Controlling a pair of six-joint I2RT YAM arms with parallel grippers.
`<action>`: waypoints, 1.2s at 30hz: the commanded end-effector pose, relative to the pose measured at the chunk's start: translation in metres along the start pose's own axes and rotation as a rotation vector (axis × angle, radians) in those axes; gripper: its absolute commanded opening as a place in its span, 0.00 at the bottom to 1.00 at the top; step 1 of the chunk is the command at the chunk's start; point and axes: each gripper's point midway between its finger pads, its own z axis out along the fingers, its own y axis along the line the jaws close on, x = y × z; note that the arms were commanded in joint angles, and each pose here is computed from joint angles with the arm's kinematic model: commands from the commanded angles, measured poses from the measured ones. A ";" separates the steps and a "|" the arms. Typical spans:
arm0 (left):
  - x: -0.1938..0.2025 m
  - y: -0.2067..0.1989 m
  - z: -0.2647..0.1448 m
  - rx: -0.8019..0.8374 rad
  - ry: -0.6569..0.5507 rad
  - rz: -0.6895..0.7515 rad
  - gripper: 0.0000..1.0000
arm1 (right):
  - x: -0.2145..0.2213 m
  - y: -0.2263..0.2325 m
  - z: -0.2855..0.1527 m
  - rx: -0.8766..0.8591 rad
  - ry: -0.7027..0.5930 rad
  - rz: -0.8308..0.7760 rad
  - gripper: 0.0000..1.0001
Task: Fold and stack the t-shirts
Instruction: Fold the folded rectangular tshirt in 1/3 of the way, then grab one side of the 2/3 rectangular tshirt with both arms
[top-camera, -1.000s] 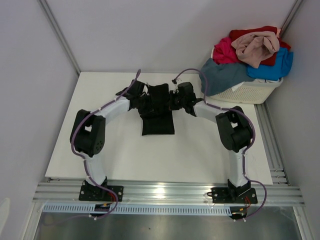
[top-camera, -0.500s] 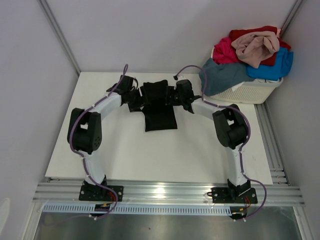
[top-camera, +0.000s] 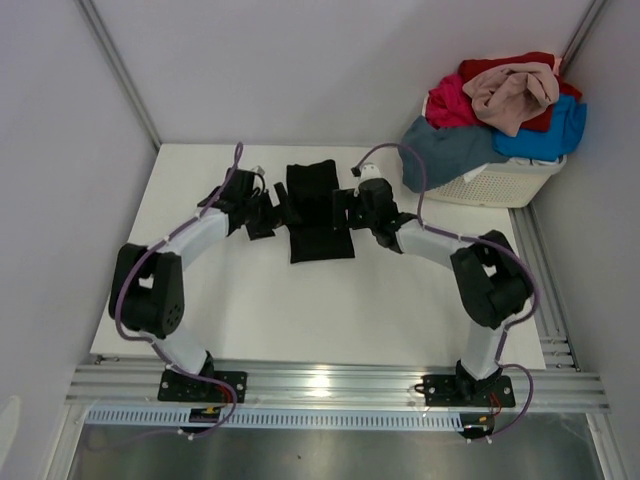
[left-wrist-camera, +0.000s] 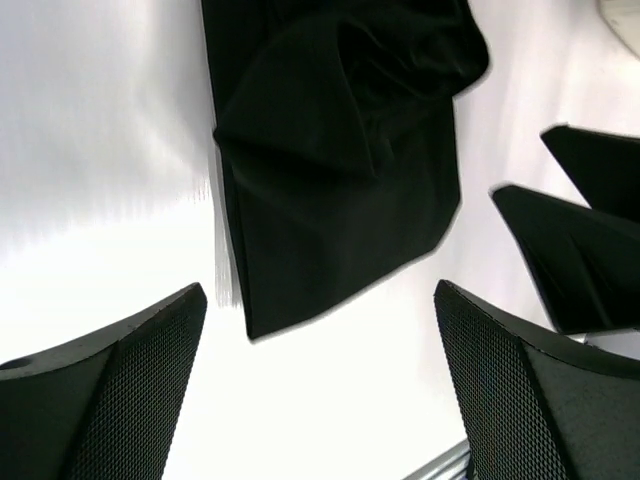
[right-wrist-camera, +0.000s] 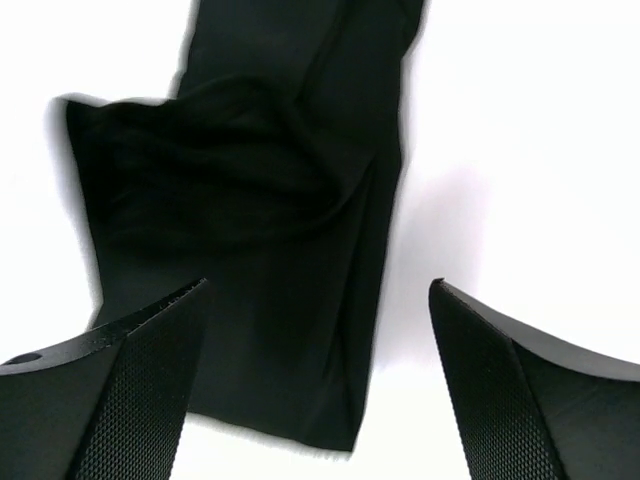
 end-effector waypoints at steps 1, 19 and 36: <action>-0.002 -0.024 -0.035 0.087 -0.090 0.016 0.99 | -0.031 0.011 -0.046 -0.035 -0.136 0.075 0.94; 0.097 0.007 -0.006 0.002 0.069 -0.065 0.99 | 0.066 0.024 -0.065 -0.150 0.011 0.179 0.93; 0.083 0.003 0.039 -0.023 0.138 -0.091 0.91 | 0.092 0.026 -0.021 -0.201 0.115 0.187 0.67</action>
